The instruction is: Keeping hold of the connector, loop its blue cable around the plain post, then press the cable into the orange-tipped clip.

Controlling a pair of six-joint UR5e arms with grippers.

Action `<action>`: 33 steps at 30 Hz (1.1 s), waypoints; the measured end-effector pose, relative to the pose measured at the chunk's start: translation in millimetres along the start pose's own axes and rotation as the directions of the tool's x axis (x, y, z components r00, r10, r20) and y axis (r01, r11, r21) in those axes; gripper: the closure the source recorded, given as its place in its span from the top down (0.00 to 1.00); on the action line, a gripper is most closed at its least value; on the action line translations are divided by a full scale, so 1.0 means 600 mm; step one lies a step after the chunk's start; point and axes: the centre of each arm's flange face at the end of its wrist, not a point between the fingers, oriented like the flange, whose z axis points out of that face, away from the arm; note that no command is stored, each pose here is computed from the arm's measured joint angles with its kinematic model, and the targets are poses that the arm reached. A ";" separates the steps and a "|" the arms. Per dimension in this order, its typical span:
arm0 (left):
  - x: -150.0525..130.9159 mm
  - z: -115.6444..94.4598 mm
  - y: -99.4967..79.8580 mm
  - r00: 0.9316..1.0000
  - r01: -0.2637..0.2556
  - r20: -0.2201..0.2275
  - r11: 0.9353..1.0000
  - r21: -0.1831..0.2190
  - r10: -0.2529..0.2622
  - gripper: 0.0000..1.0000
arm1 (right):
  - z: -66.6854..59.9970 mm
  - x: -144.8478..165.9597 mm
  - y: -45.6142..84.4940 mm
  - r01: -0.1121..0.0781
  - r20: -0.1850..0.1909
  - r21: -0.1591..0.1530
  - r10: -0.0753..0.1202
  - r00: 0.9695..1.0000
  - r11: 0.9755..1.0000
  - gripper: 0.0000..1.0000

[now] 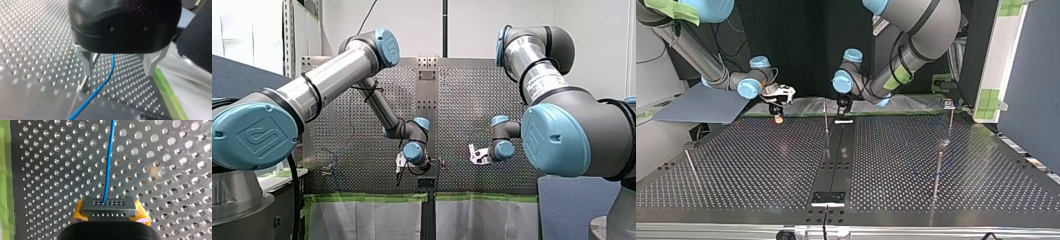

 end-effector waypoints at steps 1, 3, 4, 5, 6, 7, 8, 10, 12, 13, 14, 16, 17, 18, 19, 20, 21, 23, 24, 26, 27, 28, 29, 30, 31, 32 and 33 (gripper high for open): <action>0.006 -0.005 -0.003 1.000 -0.009 -0.005 1.000 0.007 0.009 1.00 | 0.000 0.000 0.000 0.000 0.001 0.000 0.000 1.000 1.000 0.00; 0.021 -0.018 -0.009 1.000 -0.025 -0.019 0.999 0.027 0.025 1.00 | 0.000 -0.001 0.000 0.000 0.003 0.000 0.000 1.000 1.000 0.00; 0.028 -0.024 -0.012 0.999 -0.030 -0.026 0.999 0.036 0.031 1.00 | 0.000 -0.001 0.000 0.000 0.003 0.000 0.000 1.000 1.000 0.00; 0.035 -0.029 -0.016 0.999 -0.034 -0.033 0.998 0.047 0.036 1.00 | 0.000 -0.001 0.000 0.000 0.004 0.000 0.000 1.000 1.000 0.00; 0.045 -0.037 -0.020 0.998 -0.040 -0.044 0.997 0.061 0.043 1.00 | 0.000 -0.001 0.000 0.000 0.004 0.000 0.000 1.000 1.000 0.00; 0.051 -0.041 -0.023 0.998 -0.044 -0.051 0.997 0.070 0.047 1.00 | 0.000 -0.001 0.000 0.000 0.004 0.001 0.000 1.000 1.000 0.00; 0.055 -0.045 -0.026 0.997 -0.046 -0.057 0.996 0.078 0.051 1.00 | 0.000 -0.001 0.000 0.001 0.004 0.001 -0.001 1.000 1.000 0.00; 0.061 -0.052 -0.032 0.996 -0.054 -0.062 0.994 0.093 0.060 1.00 | -0.001 -0.001 -0.001 0.001 0.005 0.001 -0.001 1.000 1.000 0.00; 0.064 -0.055 -0.038 0.996 -0.062 -0.059 0.993 0.103 0.068 1.00 | -0.001 -0.001 -0.002 0.001 0.004 0.002 -0.001 1.000 1.000 0.00; 0.064 -0.056 -0.041 0.996 -0.064 -0.054 0.992 0.107 0.070 1.00 | -0.001 -0.001 -0.002 0.001 0.004 0.002 -0.001 1.000 1.000 0.00; 0.063 -0.056 -0.043 0.996 -0.065 -0.049 0.992 0.110 0.071 1.00 | -0.001 -0.001 -0.002 0.001 0.004 0.002 -0.001 1.000 1.000 0.00; 0.060 -0.054 -0.048 0.997 -0.065 -0.035 0.991 0.115 0.070 1.00 | -0.001 -0.001 -0.003 0.002 0.004 0.003 -0.002 1.000 1.000 0.00; 0.058 -0.053 -0.049 0.997 -0.065 -0.027 0.991 0.115 0.068 1.00 | 0.000 -0.001 -0.003 0.002 0.003 0.003 -0.002 1.000 1.000 0.00; 0.055 -0.051 -0.051 0.998 -0.063 -0.016 0.991 0.114 0.066 1.00 | 0.000 -0.001 -0.003 0.003 0.003 0.004 -0.003 1.000 1.000 0.00; 0.052 -0.049 -0.052 0.998 -0.063 -0.008 0.992 0.113 0.064 1.00 | 0.000 -0.001 -0.004 0.003 0.002 0.006 -0.003 1.000 1.000 0.00; 0.050 -0.047 -0.053 0.998 -0.062 -0.002 0.992 0.111 0.062 1.00 | 0.000 -0.001 -0.004 0.003 0.002 0.007 -0.003 1.000 1.000 0.00; 0.046 -0.045 -0.054 0.998 -0.061 0.006 0.992 0.107 0.060 1.00 | 0.000 0.000 -0.005 0.003 0.001 0.009 -0.003 1.000 1.000 0.00; 0.039 -0.042 -0.056 0.998 -0.057 0.019 0.993 0.100 0.055 1.00 | 0.000 0.000 -0.005 0.004 0.001 0.011 -0.004 1.000 1.000 0.00; 0.033 -0.040 -0.058 0.998 -0.053 0.029 0.994 0.092 0.051 1.00 | 0.000 0.000 -0.005 0.003 0.000 0.011 -0.003 1.000 1.000 0.00; 0.027 -0.038 -0.059 0.998 -0.048 0.042 0.996 0.079 0.045 1.00 | 0.000 0.000 -0.005 0.003 -0.001 0.011 -0.003 1.000 1.000 0.00; 0.023 -0.038 -0.059 0.998 -0.046 0.049 0.996 0.070 0.043 1.00 | 0.000 0.000 -0.005 0.003 -0.003 0.011 -0.003 1.000 1.000 0.00; 0.021 -0.038 -0.060 0.998 -0.045 0.054 0.997 0.066 0.042 1.00 | 0.001 0.001 -0.005 0.003 -0.005 0.011 -0.003 1.000 1.000 0.00; 0.020 -0.038 -0.061 0.997 -0.044 0.058 0.997 0.064 0.041 1.00 | 0.001 0.001 -0.005 0.003 -0.006 0.011 -0.003 1.000 1.000 0.00; 0.019 -0.039 -0.063 0.997 -0.044 0.062 0.997 0.063 0.040 1.00 | 0.001 0.001 -0.005 0.003 -0.007 0.010 -0.003 1.000 1.000 0.00; 0.018 -0.039 -0.064 0.997 -0.043 0.064 0.997 0.064 0.039 1.00 | 0.001 0.001 -0.005 0.003 -0.008 0.010 -0.003 1.000 1.000 0.00; 0.018 -0.040 -0.066 0.997 -0.043 0.065 0.997 0.066 0.038 1.00 | 0.001 0.001 -0.005 0.003 -0.009 0.010 -0.003 1.000 1.000 0.00; 0.018 -0.041 -0.069 0.997 -0.042 0.067 0.997 0.071 0.038 1.00 | 0.001 0.001 -0.005 0.003 -0.009 0.010 -0.002 1.000 1.000 0.00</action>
